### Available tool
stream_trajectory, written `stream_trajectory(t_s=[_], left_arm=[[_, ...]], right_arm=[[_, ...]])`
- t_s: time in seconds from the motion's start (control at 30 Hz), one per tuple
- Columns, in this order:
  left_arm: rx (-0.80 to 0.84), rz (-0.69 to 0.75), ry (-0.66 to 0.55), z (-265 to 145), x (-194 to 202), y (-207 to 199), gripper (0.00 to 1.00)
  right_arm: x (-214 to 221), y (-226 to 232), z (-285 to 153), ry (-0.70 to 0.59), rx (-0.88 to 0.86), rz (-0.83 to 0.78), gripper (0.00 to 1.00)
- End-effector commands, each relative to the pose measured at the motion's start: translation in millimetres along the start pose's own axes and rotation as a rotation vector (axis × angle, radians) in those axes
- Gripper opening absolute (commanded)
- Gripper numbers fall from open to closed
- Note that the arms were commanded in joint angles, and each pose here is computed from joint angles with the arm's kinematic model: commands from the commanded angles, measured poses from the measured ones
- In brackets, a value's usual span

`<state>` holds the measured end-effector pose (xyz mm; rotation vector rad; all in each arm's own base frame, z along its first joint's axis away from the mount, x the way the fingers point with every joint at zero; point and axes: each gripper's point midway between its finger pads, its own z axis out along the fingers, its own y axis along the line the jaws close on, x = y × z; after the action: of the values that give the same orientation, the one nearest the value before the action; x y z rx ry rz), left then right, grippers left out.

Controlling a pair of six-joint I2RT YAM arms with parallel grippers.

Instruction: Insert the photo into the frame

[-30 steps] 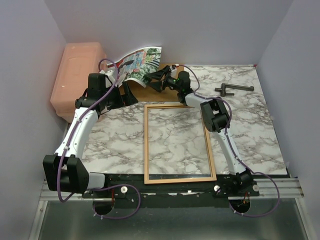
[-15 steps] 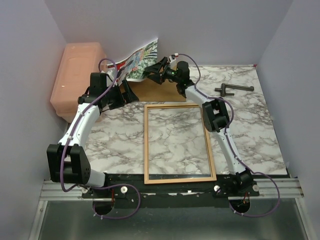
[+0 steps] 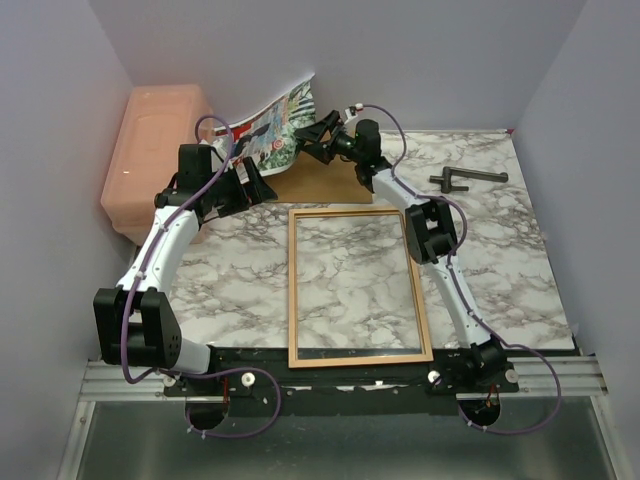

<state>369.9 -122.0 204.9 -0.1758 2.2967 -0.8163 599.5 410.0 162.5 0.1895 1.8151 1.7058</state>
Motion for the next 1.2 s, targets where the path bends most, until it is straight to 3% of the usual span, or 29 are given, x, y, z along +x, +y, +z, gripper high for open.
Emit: stream_trajectory(t_s=[0.0,0.2,0.57,0.8,1.17], left_arm=[[0.02,0.012,-0.015,-3,-2,-1,0.99],[0.005,0.008,-0.011,-3,2,5,0.99],[0.0,0.002,-0.007,-4,8,10,0.98],[-0.014,0.004,0.002,-5,13,16,0.98],[0.0,0.006,0.003,-14,22,13,0.98]], right_arm=[[-14,-19,1,-0.074,0.106,-0.084,1.0],[-28,-43,-9,-0.179,0.24,-0.08,1.0],[7,-44,18,-0.116,0.134,0.086,0.91],[29,-35,22,-0.06,0.098,0.11,0.64],[36,35,-11,0.003,0.063,0.035,0.51]])
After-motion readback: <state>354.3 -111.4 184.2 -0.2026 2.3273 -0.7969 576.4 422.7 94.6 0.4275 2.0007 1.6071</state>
